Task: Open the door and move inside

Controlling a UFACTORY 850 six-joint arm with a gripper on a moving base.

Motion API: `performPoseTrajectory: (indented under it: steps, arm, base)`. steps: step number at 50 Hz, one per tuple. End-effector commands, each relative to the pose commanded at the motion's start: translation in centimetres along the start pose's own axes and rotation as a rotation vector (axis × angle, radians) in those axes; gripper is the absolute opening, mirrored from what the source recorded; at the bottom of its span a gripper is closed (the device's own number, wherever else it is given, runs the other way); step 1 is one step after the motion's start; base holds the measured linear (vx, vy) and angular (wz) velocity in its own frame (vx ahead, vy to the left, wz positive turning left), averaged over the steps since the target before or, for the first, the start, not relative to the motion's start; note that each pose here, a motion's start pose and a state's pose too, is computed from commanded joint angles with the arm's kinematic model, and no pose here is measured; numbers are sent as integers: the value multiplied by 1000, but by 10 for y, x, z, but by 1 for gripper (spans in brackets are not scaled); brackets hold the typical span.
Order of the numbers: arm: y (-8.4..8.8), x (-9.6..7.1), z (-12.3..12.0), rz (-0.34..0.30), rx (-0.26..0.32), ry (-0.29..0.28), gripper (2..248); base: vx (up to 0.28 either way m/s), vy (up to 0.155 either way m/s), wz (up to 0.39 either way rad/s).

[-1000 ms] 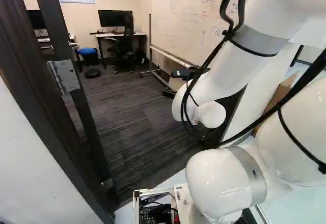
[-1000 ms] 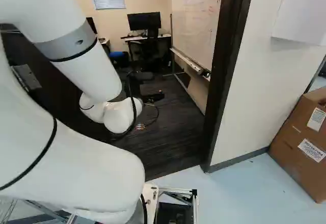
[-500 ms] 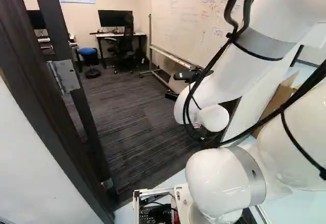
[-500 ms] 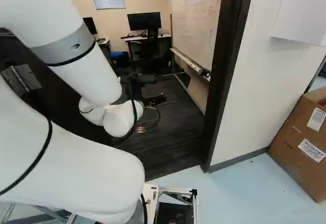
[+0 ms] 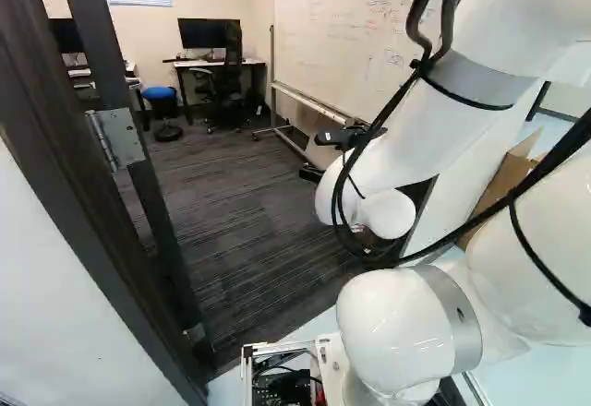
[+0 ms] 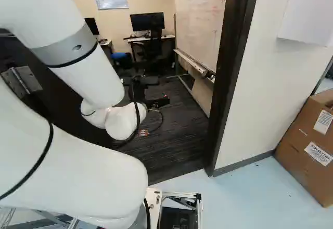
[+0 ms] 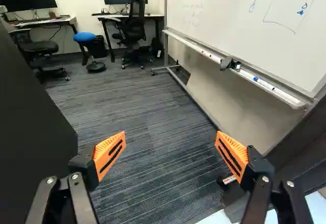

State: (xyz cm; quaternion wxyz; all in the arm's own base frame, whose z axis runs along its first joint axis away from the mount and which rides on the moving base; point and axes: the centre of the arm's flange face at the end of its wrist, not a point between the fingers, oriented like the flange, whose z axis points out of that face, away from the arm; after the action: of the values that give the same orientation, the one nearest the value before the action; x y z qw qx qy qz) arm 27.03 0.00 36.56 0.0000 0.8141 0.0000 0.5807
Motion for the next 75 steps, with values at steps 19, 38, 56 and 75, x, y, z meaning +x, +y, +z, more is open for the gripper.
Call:
performPoseTrajectory:
  steps: [19,38,56,75]
  arm:
    - [0,0,0,0,0,0,247]
    - [0,0,0,0,0,0,247]
    - [0,0,0,0,0,0,247]
    - [0,0,0,0,0,0,247]
  base:
    - [-5,-10,-1]
    - [60,2,-6]
    - [92,2,-7]
    - [117,3,-8]
